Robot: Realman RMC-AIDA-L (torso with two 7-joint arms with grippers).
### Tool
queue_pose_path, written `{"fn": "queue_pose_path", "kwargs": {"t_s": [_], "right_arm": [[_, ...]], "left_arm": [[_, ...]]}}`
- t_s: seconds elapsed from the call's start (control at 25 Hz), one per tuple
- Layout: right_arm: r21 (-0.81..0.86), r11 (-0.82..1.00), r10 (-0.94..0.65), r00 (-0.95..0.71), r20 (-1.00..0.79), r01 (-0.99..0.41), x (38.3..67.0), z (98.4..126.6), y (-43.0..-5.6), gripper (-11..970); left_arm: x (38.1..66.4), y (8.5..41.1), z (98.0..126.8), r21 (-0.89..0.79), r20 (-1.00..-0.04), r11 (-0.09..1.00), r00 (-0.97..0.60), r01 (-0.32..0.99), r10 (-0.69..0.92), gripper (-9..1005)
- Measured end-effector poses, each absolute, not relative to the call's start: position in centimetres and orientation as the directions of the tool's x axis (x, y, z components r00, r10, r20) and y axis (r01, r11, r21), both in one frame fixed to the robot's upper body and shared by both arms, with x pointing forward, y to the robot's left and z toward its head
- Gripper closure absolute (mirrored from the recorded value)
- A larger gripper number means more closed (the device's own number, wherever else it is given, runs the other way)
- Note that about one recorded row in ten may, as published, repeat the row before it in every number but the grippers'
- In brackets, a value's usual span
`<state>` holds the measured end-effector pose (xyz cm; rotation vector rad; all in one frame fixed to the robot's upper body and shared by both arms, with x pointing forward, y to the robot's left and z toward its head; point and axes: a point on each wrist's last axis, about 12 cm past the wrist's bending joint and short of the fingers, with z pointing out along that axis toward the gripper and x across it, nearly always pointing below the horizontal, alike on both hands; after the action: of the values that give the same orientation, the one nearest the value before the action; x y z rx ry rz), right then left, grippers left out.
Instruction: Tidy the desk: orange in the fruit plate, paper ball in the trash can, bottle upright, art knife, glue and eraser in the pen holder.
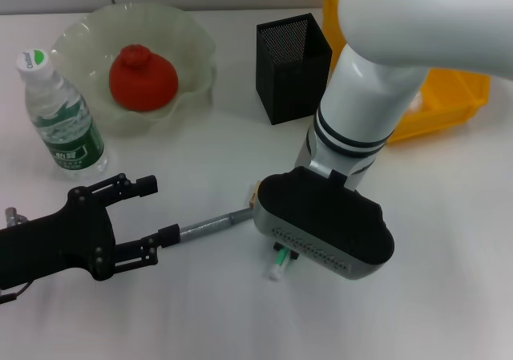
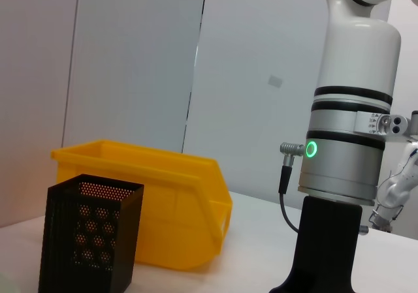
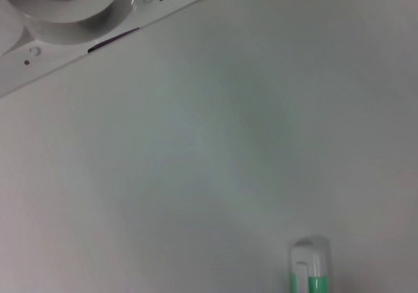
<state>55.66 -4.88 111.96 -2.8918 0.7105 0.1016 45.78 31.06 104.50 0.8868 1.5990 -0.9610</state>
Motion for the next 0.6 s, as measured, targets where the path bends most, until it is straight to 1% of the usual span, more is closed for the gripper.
{"fn": "queue_pose_path", "kwargs": {"t_s": [0.2, 0.44, 0.6], "right_arm": [[-0.141, -0.873, -0.455, 0.884, -0.104, -0.466, 55.7, 111.9, -4.9, 805], [-0.148, -0.866, -0.464, 0.878, -0.116, -0.477, 55.5, 112.1, -4.8, 804], [-0.161, -0.846, -0.488, 0.86, -0.147, -0.508, 55.6, 113.0, -4.9, 804]], "left_arm": [[45.8, 31.1, 104.5, -0.155, -0.976, 0.409, -0.204, 0.9, 0.079, 196], [45.7, 31.2, 104.6, -0.159, -0.976, 0.41, -0.207, 0.898, 0.074, 197], [45.6, 31.2, 104.6, -0.162, -0.975, 0.41, -0.209, 0.897, 0.071, 197]]}}
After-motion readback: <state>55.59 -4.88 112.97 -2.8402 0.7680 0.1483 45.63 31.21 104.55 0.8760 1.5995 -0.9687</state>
